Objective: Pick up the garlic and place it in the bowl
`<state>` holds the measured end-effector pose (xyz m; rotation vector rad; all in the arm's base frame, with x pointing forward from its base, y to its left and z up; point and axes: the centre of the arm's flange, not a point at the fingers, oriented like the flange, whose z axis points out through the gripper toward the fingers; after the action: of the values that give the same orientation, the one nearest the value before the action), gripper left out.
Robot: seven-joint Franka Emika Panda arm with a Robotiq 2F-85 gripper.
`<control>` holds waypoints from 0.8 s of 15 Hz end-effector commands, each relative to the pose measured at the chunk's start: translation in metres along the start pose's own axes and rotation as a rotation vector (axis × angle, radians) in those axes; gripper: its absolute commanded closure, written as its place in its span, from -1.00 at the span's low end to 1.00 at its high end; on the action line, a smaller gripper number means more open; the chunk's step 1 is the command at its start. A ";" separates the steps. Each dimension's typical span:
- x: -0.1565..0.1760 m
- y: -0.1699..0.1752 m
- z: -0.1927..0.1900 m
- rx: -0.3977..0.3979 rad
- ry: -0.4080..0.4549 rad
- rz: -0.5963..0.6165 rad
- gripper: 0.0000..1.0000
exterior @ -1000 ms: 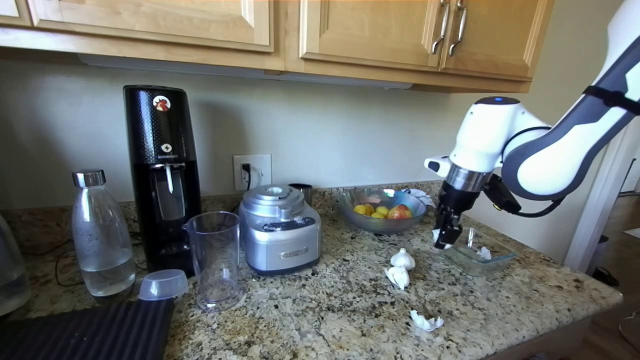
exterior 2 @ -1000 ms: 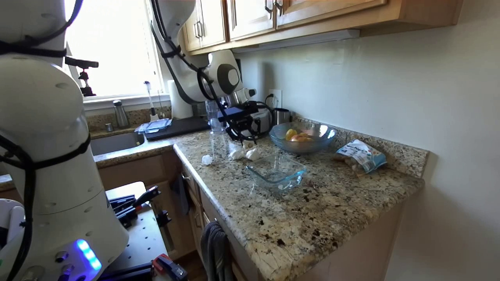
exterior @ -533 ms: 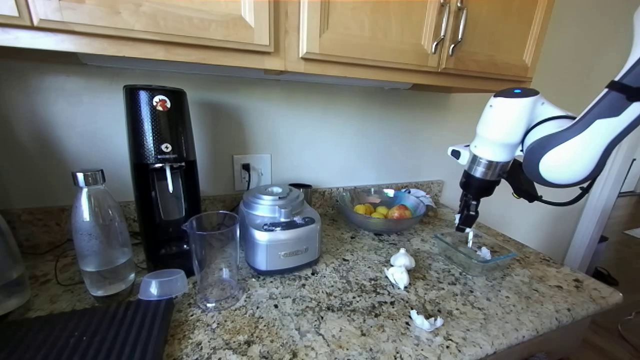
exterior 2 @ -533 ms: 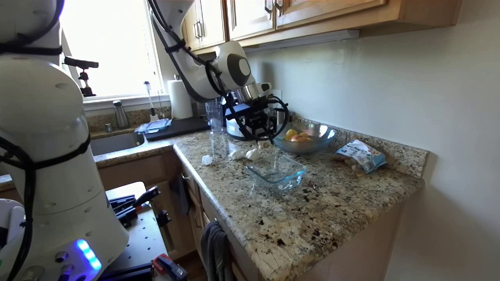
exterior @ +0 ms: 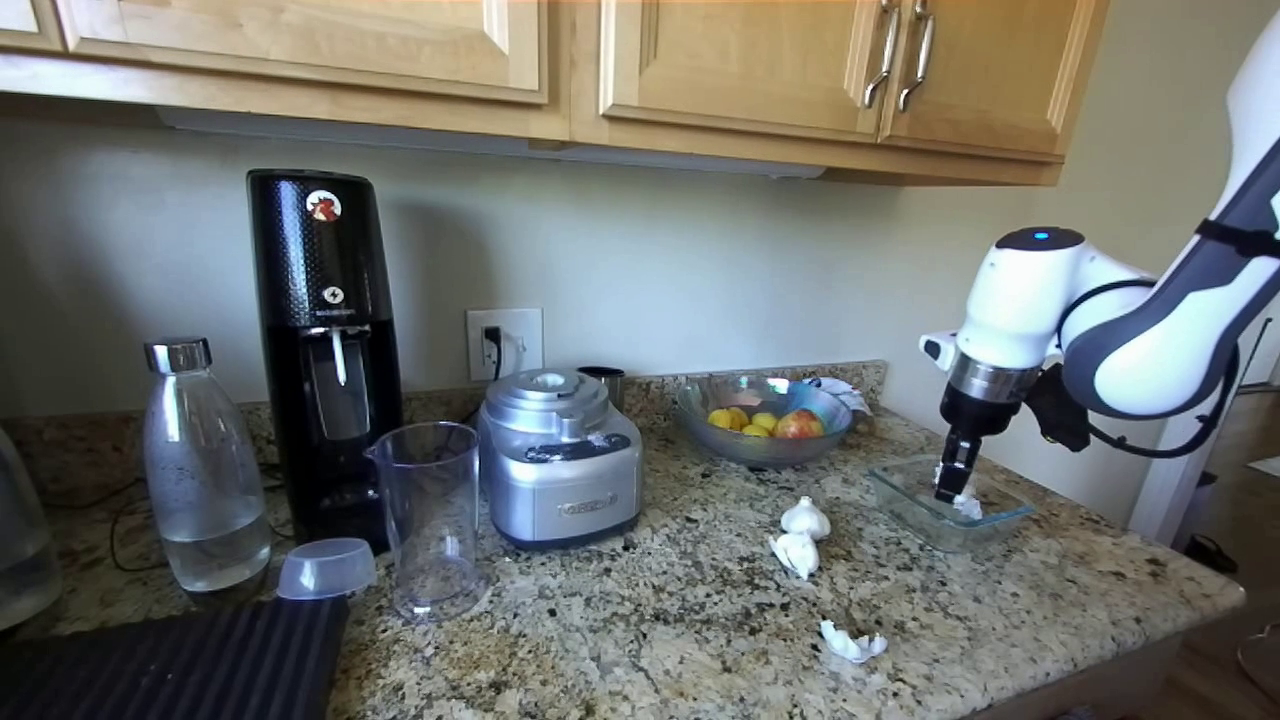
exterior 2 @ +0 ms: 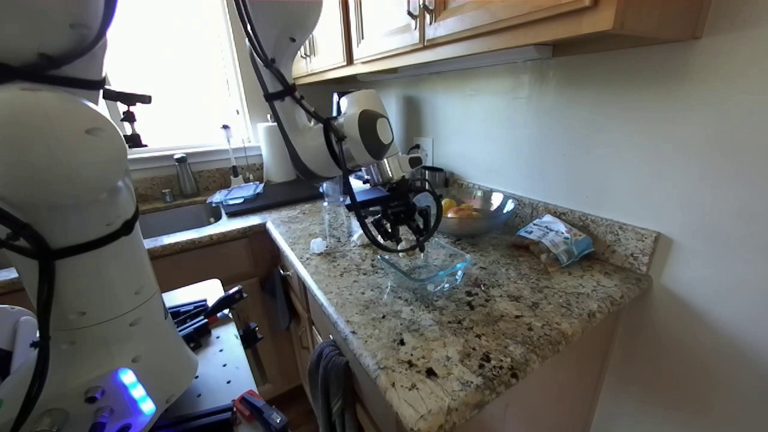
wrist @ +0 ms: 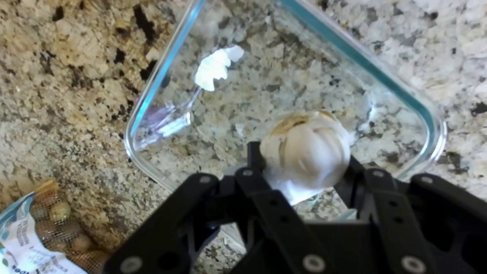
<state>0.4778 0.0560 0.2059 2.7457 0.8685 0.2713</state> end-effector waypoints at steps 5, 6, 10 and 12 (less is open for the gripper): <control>-0.015 -0.013 0.019 -0.024 0.049 0.046 -0.43; -0.016 -0.014 0.009 -0.042 0.051 0.041 -0.56; -0.009 -0.019 -0.030 -0.057 0.088 0.027 -1.00; -0.003 -0.026 -0.053 -0.038 0.128 0.009 -1.00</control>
<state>0.4766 0.0698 0.2120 2.7155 0.8578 0.4227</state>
